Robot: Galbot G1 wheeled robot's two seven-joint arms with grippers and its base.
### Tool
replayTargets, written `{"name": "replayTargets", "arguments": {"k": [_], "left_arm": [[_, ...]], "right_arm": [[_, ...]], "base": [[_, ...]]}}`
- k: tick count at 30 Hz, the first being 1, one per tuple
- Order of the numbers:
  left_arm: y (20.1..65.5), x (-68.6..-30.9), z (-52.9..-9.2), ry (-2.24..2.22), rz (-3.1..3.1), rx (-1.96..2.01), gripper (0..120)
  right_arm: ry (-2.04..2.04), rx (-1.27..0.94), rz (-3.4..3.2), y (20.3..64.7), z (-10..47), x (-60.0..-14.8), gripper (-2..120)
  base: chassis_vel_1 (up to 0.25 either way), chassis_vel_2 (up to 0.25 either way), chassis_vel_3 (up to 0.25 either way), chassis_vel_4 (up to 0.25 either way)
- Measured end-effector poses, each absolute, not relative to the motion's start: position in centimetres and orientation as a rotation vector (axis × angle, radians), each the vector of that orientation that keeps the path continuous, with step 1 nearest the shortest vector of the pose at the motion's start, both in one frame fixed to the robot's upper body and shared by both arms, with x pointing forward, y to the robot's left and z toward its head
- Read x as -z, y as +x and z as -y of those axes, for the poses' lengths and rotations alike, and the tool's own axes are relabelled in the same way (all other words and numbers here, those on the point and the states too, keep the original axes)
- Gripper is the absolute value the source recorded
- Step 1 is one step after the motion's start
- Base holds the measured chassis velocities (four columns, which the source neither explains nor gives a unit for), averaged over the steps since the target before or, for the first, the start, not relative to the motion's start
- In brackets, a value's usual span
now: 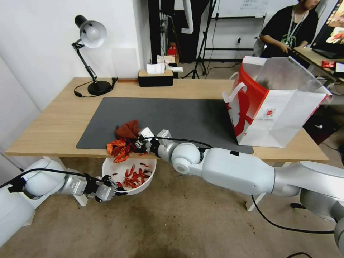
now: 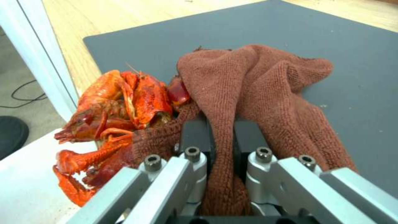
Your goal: Sweep shrimp from table into container with towel, then put container into takeout bag.
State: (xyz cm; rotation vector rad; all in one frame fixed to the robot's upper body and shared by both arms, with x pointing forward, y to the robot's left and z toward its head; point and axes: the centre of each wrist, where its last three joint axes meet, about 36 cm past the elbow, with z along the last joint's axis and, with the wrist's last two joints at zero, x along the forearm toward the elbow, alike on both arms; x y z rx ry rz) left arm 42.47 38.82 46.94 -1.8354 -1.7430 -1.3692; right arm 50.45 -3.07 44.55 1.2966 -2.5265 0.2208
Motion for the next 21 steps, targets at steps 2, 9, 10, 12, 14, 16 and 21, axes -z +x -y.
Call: {"name": "replayTargets", "arguments": {"k": [2,9,10,12,14,16,21], "left_arm": [[42.48,-46.99,-38.85,-1.835,1.744,1.369,0],[42.53,-47.07,-38.89,-1.834,1.744,1.371,0],[42.53,-47.09,-38.91,-1.834,1.744,1.371,0],[42.54,-47.1,-38.93,-1.834,1.744,1.371,0],[42.54,-47.14,-38.96,-1.834,1.744,1.371,0],[42.55,-47.16,-38.99,-1.833,1.744,1.371,0],[42.56,-47.15,-39.01,-1.833,1.745,1.369,0]], "right_arm": [[1.307,-0.221,2.524,50.22,3.07,-44.71,5],[1.314,-0.224,2.521,50.06,3.14,-44.77,5],[1.314,-0.224,2.521,50.05,3.15,-44.76,5],[1.314,-0.224,2.52,50.04,3.16,-44.76,5],[1.318,-0.225,2.518,49.95,3.16,-44.77,5],[1.318,-0.226,2.518,49.94,3.19,-44.78,5],[1.323,-0.238,2.518,50.0,3.31,-44.94,5]], "base": [[0.0,0.0,0.0,0.0],[0.0,0.0,0.0,0.0],[0.0,0.0,0.0,0.0],[0.0,0.0,0.0,0.0],[0.0,0.0,0.0,0.0],[0.0,0.0,0.0,0.0],[0.0,0.0,0.0,0.0]]}}
